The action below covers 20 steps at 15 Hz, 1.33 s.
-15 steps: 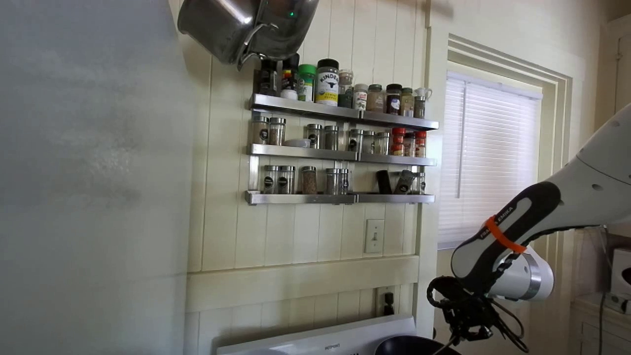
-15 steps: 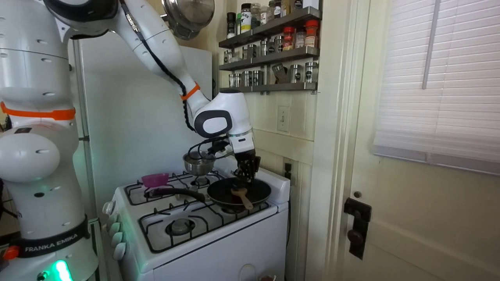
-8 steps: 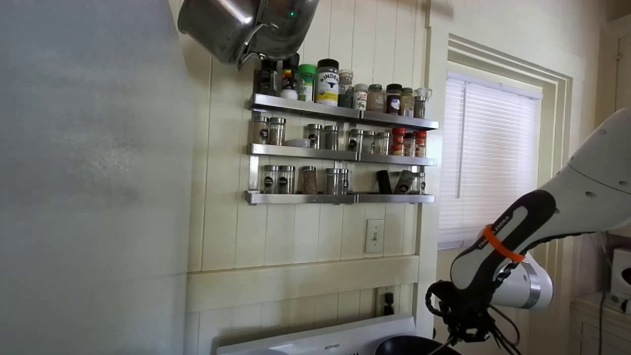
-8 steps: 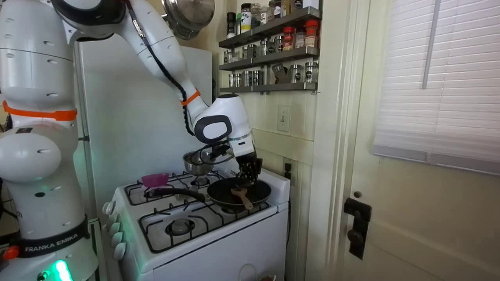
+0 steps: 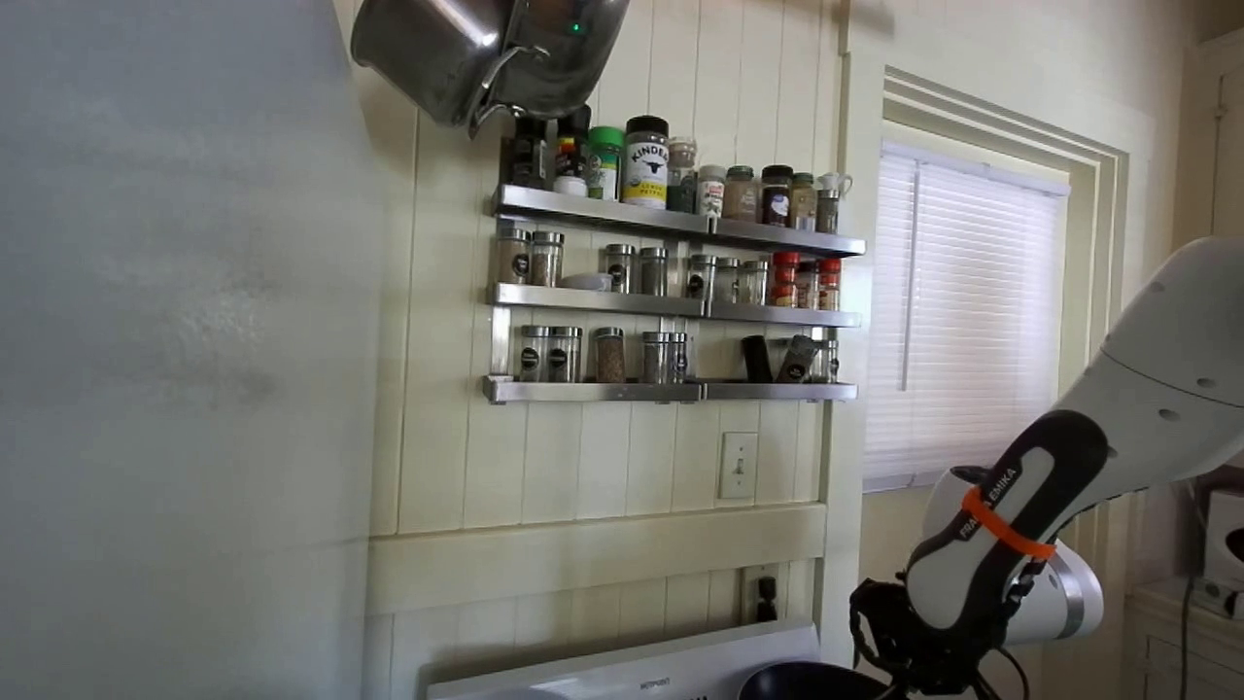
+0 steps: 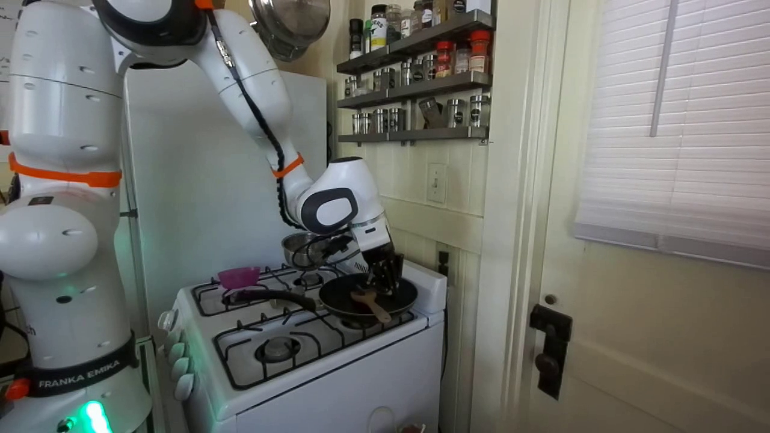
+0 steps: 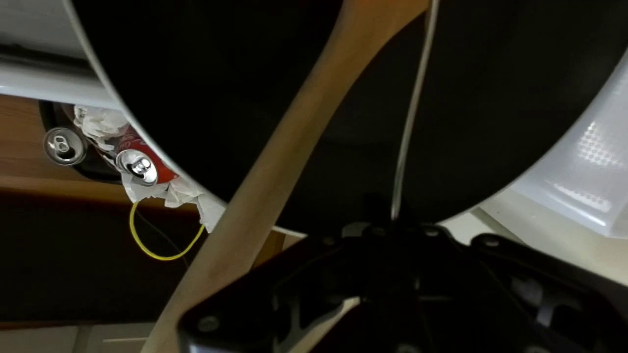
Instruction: Take the silver spoon out of the silver bowl and put it in the pan.
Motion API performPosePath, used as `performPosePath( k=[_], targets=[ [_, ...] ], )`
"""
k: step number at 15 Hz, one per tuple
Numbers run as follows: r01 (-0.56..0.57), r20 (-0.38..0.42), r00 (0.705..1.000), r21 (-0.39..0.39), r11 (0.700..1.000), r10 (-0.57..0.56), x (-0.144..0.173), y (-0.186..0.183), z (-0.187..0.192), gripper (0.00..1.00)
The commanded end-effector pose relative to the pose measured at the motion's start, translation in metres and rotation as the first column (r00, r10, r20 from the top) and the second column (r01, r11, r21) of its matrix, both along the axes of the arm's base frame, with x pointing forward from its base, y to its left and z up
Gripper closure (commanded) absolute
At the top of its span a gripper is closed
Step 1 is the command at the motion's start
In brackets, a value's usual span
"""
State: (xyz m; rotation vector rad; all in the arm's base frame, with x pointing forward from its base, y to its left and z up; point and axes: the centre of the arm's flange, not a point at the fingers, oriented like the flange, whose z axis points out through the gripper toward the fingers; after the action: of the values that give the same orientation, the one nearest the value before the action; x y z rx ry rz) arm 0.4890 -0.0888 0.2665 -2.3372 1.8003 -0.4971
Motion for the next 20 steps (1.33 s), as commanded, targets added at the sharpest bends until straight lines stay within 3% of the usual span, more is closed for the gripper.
performPosePath(
  k=[1,2,4,12,17,20],
  targets=[
    [-0.007,-0.026,1.000,-0.038,0.999,0.006,-0.007,0.009,-0.014,0.99],
    [-0.008,-0.030,1.000,-0.043,0.999,0.007,-0.007,0.009,-0.015,0.70],
    [-0.014,-0.038,0.999,-0.055,0.998,0.012,-0.008,0.009,-0.016,0.64],
    [-0.040,-0.025,0.999,-0.064,0.997,0.038,-0.013,0.013,0.002,0.02],
    [-0.104,0.041,0.993,-0.057,0.993,0.106,-0.019,0.033,0.043,0.00],
    [-0.242,0.026,0.969,-0.065,0.968,0.245,-0.028,0.051,0.061,0.00]
  ],
)
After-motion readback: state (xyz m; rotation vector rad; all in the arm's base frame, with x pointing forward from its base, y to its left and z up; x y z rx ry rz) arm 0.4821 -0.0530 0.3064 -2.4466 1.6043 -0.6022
